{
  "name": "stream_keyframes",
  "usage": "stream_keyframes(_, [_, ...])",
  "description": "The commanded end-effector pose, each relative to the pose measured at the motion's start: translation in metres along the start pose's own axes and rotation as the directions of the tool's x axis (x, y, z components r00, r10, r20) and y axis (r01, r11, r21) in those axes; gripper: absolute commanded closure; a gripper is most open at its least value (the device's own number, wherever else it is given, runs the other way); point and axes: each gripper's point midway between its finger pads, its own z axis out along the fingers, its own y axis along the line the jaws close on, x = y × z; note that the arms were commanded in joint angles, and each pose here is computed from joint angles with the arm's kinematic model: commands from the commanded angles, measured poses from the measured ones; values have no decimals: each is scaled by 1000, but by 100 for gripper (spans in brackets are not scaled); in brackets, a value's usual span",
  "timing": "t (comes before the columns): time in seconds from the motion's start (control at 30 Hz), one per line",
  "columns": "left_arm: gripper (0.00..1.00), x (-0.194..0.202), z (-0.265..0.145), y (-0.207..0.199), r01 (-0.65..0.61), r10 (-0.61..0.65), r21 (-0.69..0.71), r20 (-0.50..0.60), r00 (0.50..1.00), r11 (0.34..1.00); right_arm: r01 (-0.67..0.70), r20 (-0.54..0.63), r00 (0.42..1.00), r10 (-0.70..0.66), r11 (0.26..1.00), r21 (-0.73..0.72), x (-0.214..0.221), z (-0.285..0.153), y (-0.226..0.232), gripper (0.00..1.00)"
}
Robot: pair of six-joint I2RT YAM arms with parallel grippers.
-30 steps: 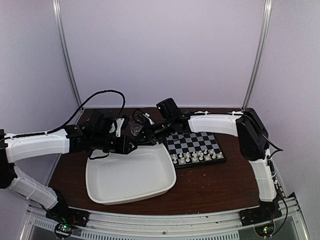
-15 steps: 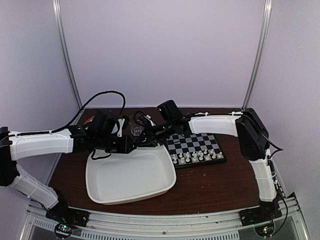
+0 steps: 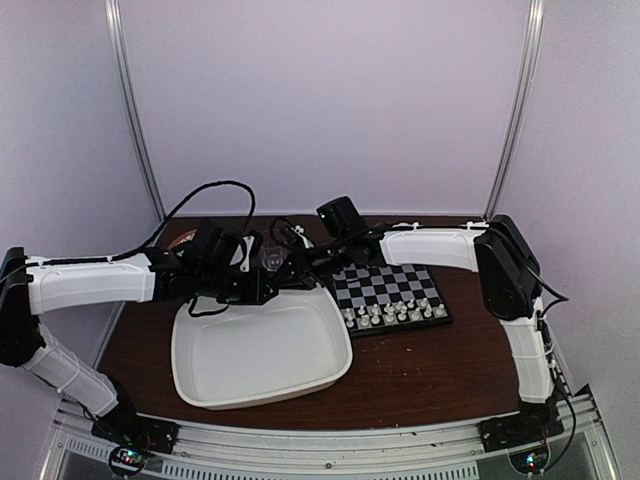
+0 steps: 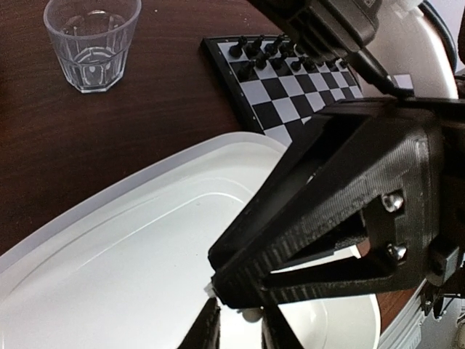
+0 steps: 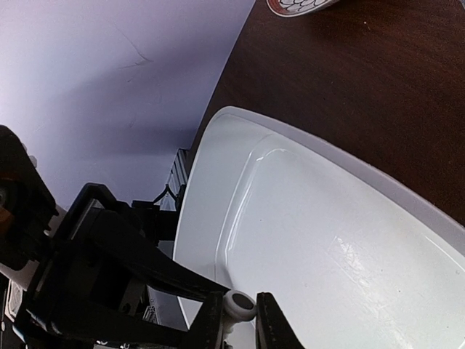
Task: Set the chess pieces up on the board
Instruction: Pass from the right arm to the left
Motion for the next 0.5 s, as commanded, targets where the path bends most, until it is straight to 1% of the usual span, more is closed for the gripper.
stream_keyframes(0.0, [82,-16,-1,1,30,-28,-27,69,997,999,52,33,998,-51,998,-32,-7,-12,29,83])
stream_keyframes(0.1, [87,-19,-2,2,33,-30,-36,84,996,999,53,34,998,-52,998,-29,-7,-13,28,83])
stream_keyframes(0.2, [95,-22,-4,-1,25,-23,-25,89,996,999,52,33,998,-51,998,-28,-7,-13,28,83])
stream_keyframes(0.27, [99,-22,-6,-3,18,-16,-18,90,996,1000,51,33,998,-50,998,-28,-6,-13,28,81])
stream_keyframes(0.47, [100,-21,-14,2,-8,12,-45,83,996,999,53,35,998,-52,998,-28,-7,-14,28,74])
